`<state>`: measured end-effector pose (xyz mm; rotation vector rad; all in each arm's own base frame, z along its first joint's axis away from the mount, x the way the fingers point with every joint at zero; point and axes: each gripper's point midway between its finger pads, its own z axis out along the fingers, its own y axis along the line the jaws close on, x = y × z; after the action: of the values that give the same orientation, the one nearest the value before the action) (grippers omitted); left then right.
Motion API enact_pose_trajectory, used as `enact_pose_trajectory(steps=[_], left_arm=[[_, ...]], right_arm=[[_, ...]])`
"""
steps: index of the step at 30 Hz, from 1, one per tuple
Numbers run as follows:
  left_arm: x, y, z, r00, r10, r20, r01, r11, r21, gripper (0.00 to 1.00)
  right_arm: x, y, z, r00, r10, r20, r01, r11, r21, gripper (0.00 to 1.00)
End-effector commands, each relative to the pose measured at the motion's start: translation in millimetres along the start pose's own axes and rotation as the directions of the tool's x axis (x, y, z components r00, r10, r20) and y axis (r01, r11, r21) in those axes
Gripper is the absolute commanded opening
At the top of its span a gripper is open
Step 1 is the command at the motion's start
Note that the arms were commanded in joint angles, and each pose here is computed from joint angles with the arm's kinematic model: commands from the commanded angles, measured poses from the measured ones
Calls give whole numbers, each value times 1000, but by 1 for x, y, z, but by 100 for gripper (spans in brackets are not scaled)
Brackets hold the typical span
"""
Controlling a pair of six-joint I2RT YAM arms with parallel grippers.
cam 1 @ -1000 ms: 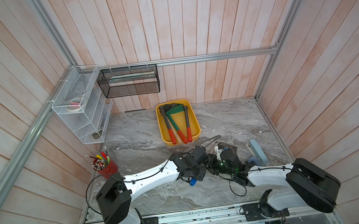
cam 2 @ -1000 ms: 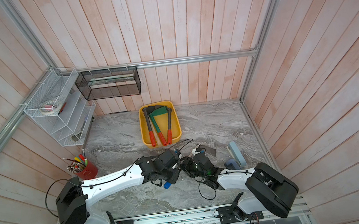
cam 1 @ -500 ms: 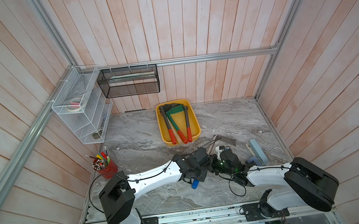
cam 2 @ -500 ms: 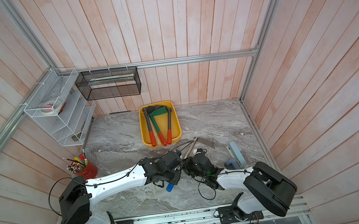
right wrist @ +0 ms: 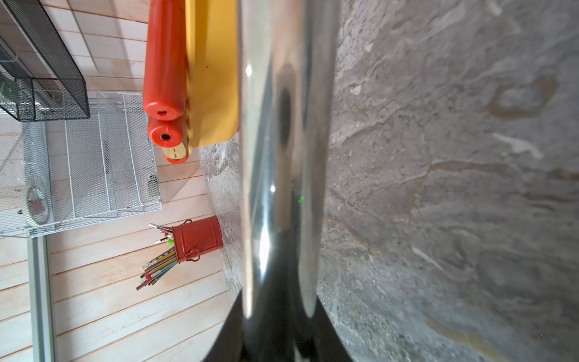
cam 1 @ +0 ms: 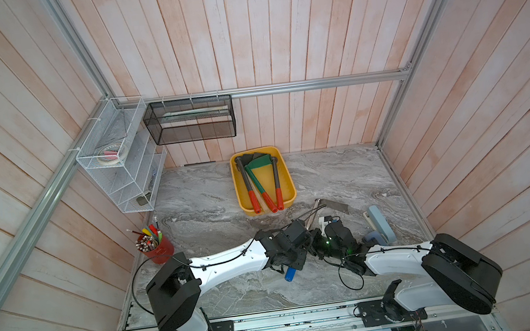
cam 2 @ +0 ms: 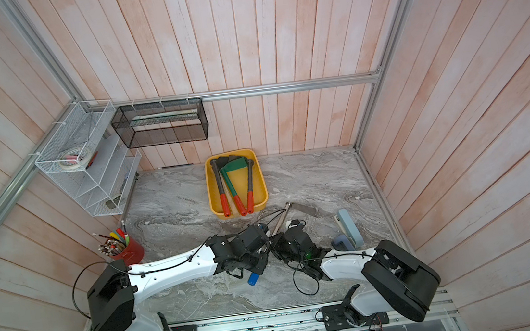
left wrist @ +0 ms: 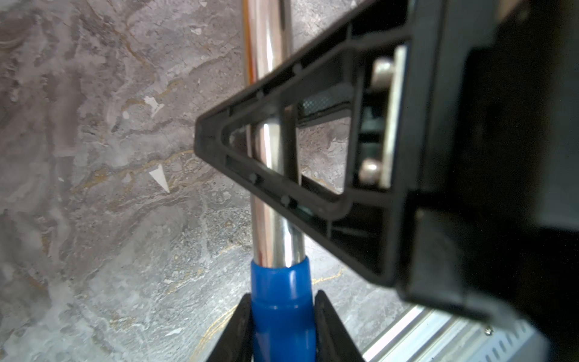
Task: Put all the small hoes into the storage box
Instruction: Pick up the hoe from the center of the board.
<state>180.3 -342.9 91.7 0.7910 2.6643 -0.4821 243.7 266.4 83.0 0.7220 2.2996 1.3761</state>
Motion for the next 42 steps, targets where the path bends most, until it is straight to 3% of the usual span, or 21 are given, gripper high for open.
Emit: enact_pose_trajectory(steps=[1, 5, 13, 18, 24, 31, 42], left_arm=[[9, -15, 5, 999, 25, -29, -23, 997, 76, 36], [12, -17, 7, 999, 22, -39, -18, 996, 91, 41], [15, -15, 12, 998, 12, -55, -7, 996, 94, 40], [15, -15, 12, 998, 6, -62, 0, 995, 96, 18], [9, -14, 4, 999, 6, -42, -3, 997, 83, 0], [-3, -21, -12, 1000, 17, 12, -18, 993, 116, 0], [-25, -24, -40, 990, 24, 141, -42, 991, 127, 0]], right_arm=[[-6, 42, -6, 997, -57, 42, 62, 990, -126, 0], [-8, 46, -8, 997, -57, 51, 63, 989, -132, 0], [-9, 48, -9, 993, -103, 64, 111, 986, -127, 0], [-9, 48, -9, 992, -104, 64, 112, 986, -125, 0], [-9, 47, -9, 992, -109, 64, 116, 985, -124, 1], [-9, 47, -10, 990, -120, 69, 128, 984, -122, 19], [-11, 45, -17, 988, -133, 83, 142, 983, -118, 29]])
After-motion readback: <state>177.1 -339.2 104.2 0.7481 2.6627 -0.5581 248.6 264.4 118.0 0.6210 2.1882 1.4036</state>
